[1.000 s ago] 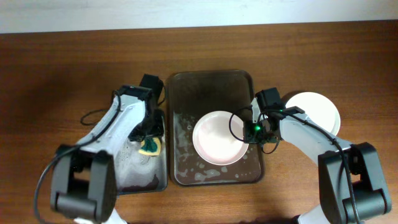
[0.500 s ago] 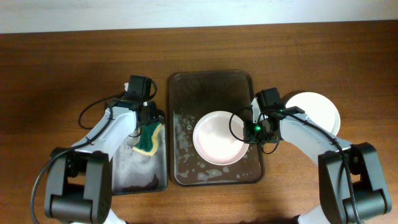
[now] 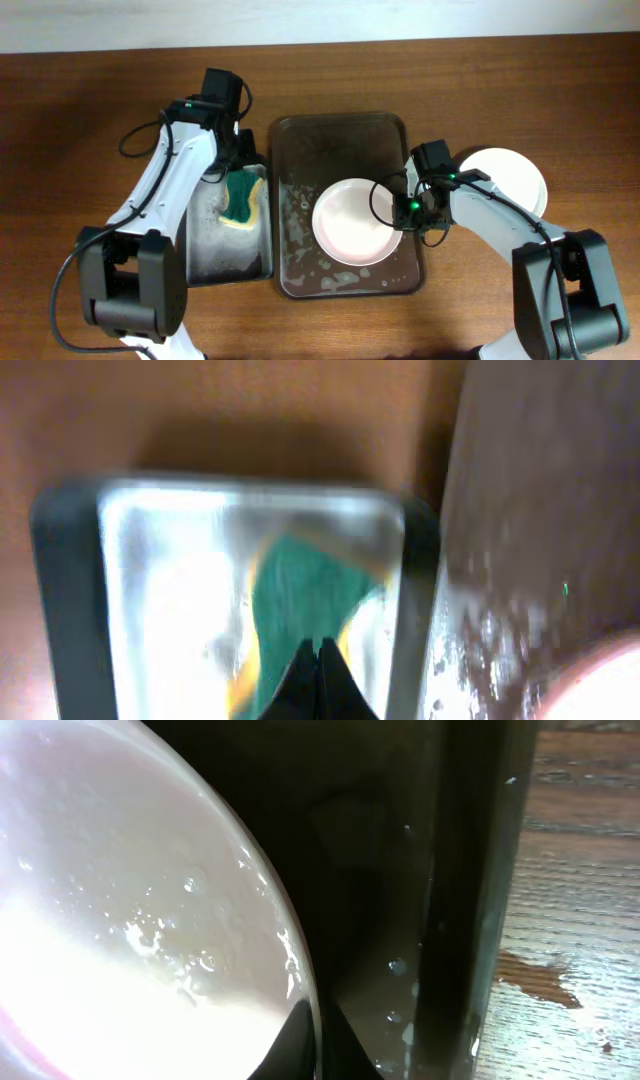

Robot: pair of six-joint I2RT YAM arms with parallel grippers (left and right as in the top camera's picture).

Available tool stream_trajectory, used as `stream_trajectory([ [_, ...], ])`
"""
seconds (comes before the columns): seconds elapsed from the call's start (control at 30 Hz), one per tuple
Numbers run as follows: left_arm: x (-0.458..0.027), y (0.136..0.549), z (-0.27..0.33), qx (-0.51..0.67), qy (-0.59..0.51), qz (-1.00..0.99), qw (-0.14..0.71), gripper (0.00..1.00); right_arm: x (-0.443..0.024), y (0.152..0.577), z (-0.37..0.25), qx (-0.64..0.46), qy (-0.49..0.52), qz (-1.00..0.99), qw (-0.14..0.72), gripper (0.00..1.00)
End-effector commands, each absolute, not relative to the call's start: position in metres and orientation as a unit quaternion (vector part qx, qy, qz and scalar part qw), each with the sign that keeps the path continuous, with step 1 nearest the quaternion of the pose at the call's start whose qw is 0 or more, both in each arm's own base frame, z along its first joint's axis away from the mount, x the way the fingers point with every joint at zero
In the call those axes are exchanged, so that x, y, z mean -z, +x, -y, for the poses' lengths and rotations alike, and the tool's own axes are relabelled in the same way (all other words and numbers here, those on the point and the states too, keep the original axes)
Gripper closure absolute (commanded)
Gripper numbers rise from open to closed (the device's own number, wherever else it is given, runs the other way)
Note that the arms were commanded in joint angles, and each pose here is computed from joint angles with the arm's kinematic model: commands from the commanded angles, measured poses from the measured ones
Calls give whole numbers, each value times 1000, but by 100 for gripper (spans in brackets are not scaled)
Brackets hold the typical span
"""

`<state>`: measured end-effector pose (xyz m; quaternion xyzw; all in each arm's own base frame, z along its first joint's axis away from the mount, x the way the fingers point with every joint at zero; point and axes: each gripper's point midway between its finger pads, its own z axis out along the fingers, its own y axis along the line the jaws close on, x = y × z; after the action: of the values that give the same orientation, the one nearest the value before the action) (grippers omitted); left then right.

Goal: Clean dirty plates on tray and stack at the side
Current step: 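Lift the plate with the right gripper and carry it rightward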

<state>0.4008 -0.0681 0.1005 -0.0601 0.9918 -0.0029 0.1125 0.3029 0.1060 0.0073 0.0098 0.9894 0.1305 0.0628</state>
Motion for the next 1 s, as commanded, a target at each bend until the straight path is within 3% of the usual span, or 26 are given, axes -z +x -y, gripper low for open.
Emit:
stream_trajectory([
  [0.0, -93, 368, 71, 14, -51, -998, 43, 67, -44, 318, -95, -105, 4, -989, 107, 96],
  [0.03, -88, 363, 67, 5, -52, -998, 35, 14, -59, 319, -94, -102, -8, -987, 120, 96],
  [0.07, -85, 360, 67, 4, -52, -998, 30, 0, -70, 319, -92, -98, -8, -986, 131, 96],
  [0.23, -80, 354, 66, 1, -52, -998, 19, 0, -151, 320, -55, -6, -4, -967, 254, 96],
  [0.37, -80, 354, 66, 1, -52, -998, 19, 0, -199, 310, -42, 133, -35, -931, 339, 96],
  [0.53, -80, 354, 66, 1, -52, -998, 19, 1, -238, 299, -69, 272, -96, -863, 415, 96],
  [0.97, -80, 354, 66, 1, -52, -998, 19, 0, -295, 258, -132, 391, -228, -733, 508, 96],
])
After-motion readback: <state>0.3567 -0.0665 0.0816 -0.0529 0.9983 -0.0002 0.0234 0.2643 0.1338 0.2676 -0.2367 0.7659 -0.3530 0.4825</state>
